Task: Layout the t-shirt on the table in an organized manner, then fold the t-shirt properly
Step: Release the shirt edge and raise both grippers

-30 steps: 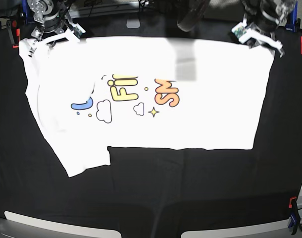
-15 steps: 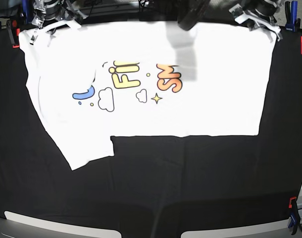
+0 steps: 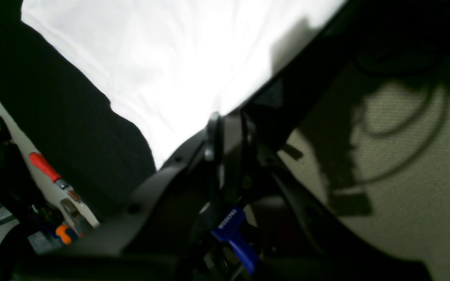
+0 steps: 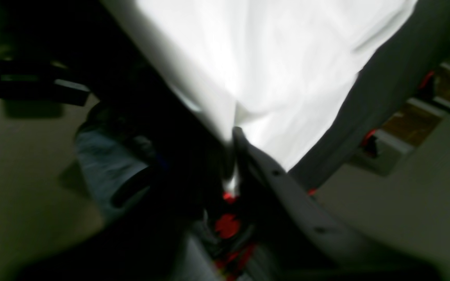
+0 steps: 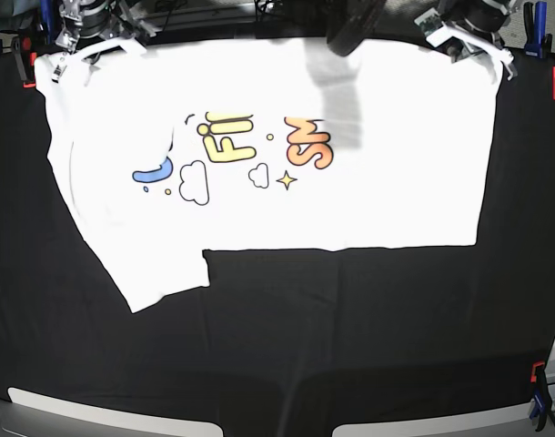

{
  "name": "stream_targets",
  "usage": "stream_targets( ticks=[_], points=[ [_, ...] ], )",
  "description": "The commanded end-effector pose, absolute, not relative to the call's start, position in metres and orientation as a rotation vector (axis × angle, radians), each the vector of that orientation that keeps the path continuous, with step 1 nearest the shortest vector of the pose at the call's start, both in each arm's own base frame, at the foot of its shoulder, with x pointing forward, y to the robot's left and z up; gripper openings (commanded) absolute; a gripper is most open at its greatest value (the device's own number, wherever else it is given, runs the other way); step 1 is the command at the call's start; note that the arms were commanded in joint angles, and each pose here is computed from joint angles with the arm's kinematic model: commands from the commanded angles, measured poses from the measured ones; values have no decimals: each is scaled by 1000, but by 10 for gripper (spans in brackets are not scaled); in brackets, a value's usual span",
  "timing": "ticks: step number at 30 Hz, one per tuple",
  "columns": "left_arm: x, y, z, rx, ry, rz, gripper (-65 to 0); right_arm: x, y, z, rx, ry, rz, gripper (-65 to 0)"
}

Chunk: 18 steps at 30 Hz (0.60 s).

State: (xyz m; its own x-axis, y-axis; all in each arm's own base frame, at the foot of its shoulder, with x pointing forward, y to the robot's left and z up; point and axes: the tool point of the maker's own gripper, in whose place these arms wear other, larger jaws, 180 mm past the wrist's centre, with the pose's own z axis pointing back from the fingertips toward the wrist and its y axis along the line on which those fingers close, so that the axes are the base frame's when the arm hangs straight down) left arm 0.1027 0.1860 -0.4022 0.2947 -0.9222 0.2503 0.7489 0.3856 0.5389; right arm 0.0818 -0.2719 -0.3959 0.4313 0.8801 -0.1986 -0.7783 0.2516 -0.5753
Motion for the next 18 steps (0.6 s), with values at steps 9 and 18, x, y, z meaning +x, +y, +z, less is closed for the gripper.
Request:
stream_targets(
  ticks=[9,18],
  points=[
    [91,221,-404,470,-406,-1091,-429,72,-272,-398,-611,-149,1081,-352],
    [60,269,-401,625,-142,-993,-429,39,-246,-391,-498,-160,1121,-352]
  ],
)
